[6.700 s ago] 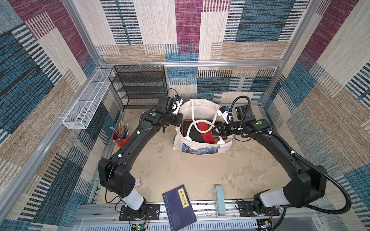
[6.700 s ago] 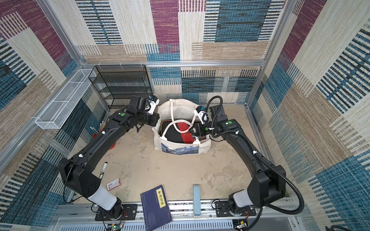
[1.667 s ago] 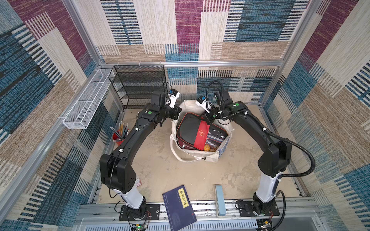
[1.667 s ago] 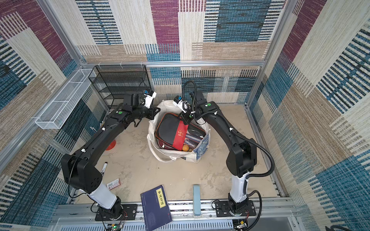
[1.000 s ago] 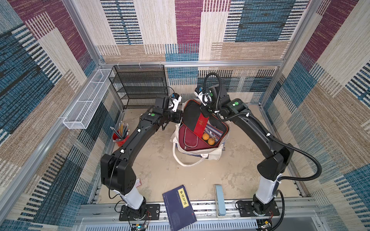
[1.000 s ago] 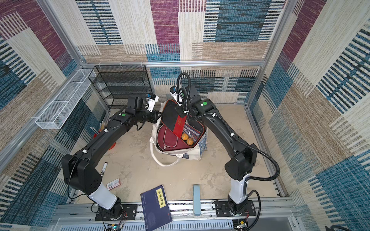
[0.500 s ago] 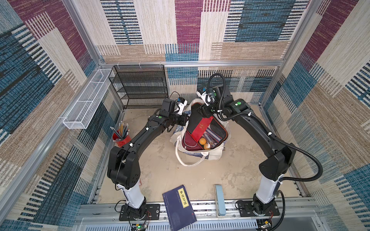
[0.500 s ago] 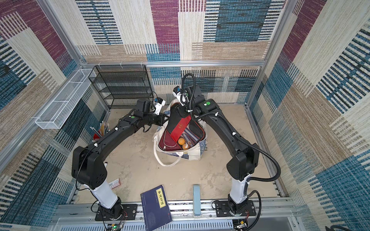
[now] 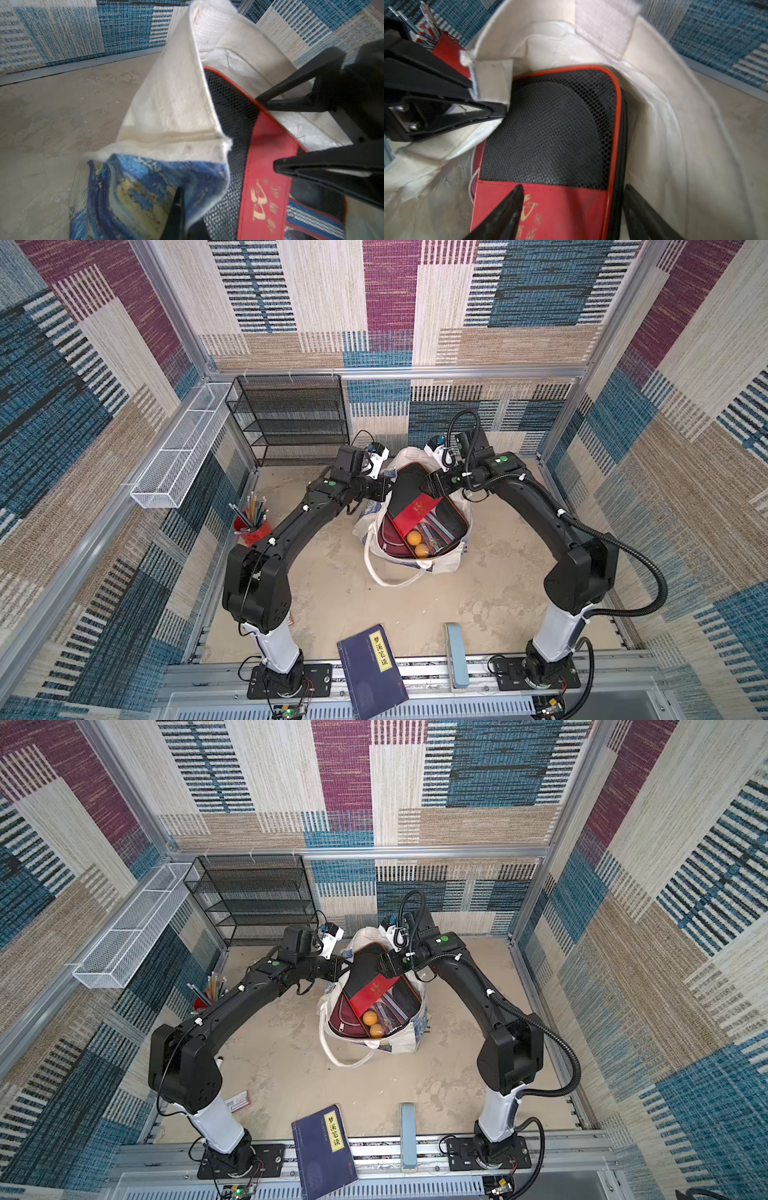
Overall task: Remove the ping pong set from the canvas bag
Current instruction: Place the ping pong set in the canvas bag, then pick up the ping pong set from the canvas bag.
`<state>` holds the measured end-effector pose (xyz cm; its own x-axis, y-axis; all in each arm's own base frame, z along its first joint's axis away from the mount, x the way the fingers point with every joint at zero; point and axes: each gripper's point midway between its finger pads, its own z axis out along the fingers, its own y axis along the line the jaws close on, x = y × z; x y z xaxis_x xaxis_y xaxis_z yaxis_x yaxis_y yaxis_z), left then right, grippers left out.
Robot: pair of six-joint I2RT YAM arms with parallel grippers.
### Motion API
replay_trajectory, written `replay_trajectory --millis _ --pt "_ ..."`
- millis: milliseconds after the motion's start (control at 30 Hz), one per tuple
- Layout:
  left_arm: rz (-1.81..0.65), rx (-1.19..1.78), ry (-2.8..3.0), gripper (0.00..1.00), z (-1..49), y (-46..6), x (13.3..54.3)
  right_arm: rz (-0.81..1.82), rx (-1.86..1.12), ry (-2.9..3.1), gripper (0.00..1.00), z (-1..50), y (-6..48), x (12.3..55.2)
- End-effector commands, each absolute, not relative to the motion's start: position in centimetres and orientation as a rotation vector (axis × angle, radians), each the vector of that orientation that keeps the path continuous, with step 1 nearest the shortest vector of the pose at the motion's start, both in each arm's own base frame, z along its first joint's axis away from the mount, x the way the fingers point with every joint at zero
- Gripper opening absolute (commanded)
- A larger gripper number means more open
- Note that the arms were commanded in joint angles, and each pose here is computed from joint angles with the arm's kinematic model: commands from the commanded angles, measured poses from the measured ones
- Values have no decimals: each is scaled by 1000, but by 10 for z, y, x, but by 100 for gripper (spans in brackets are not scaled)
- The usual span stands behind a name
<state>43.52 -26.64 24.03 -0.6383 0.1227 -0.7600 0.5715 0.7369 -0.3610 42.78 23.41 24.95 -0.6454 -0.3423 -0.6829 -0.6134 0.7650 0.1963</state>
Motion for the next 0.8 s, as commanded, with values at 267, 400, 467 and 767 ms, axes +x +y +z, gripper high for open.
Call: replay_trajectory --millis 267,400,467,767 --pt "-796 505 2215 0 238 -267 431 724 -653 2388 89 214 233 418" --pt "-795 509 2211 0 239 -267 431 648 -587 2455 91 191 220 421" --pt "-795 510 2210 0 240 -267 430 593 -556 2467 91 188 212 426" --pt "-734 519 2193 0 253 -262 435 541 -585 2359 95 254 213 428"
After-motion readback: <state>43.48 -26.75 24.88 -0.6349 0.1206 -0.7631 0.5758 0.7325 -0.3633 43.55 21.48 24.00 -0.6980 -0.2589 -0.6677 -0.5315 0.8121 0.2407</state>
